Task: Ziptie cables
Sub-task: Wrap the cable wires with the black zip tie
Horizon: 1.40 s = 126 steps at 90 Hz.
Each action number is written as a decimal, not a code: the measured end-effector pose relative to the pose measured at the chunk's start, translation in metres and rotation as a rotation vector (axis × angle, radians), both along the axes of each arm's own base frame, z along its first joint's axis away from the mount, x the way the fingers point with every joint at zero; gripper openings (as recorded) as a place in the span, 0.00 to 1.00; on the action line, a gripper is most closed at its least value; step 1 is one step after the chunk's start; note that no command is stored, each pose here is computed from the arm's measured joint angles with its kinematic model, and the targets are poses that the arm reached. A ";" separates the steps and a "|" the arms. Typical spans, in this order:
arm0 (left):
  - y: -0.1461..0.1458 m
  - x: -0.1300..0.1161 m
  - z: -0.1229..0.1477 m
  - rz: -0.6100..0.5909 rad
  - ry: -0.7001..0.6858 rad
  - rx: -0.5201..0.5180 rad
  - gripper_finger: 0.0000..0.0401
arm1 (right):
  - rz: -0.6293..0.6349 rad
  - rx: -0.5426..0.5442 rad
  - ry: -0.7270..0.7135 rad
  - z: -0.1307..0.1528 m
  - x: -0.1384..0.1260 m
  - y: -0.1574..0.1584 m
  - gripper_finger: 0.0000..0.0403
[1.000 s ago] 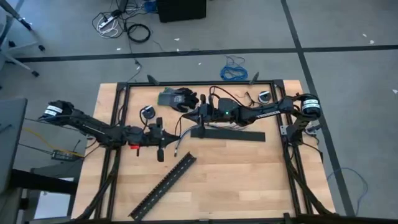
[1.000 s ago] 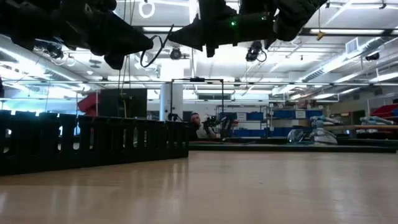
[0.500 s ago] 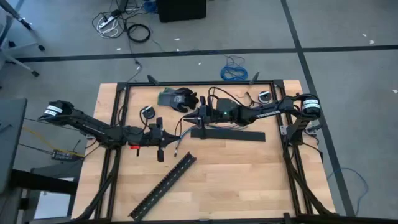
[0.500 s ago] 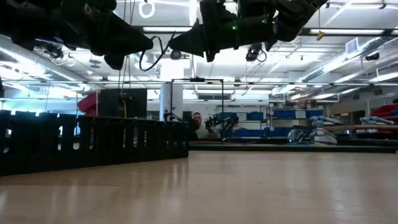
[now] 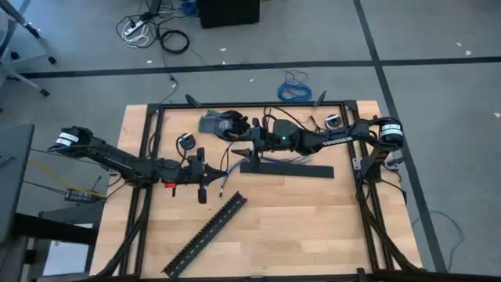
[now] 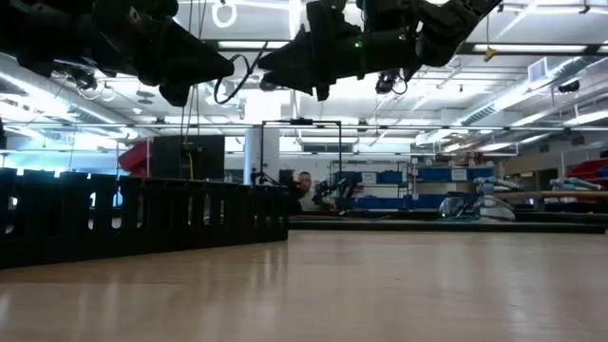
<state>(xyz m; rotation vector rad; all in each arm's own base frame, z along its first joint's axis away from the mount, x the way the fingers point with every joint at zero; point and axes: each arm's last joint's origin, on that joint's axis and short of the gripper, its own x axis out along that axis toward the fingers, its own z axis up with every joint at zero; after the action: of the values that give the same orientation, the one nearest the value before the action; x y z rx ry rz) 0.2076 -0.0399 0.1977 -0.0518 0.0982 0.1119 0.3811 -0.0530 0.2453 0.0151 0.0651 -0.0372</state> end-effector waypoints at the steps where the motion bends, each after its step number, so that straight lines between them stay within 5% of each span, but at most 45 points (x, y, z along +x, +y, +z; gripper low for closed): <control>1: 0.000 0.000 0.000 0.000 0.000 0.000 0.00 | 0.000 0.000 -0.002 0.000 0.000 0.000 0.55; 23: 0.000 0.000 0.000 0.000 -0.001 0.000 0.00 | 0.000 -0.012 -0.072 0.007 0.000 0.000 0.58; 59: 0.000 0.000 0.000 0.001 -0.002 -0.001 0.00 | -0.001 -0.021 -0.082 0.008 0.000 0.000 0.50; 93: 0.003 -0.001 -0.001 0.094 0.002 -0.041 0.00 | -0.031 -0.010 0.006 -0.001 -0.002 -0.011 0.51; 126: 0.004 -0.001 -0.002 0.151 0.022 0.025 0.00 | -0.047 -0.002 0.100 -0.010 -0.004 -0.017 0.52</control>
<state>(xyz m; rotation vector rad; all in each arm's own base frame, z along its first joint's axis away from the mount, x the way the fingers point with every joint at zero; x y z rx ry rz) 0.2065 -0.0354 0.1953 -0.0326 0.1150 0.2645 0.3772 -0.0701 0.2357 0.0122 0.1646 -0.0846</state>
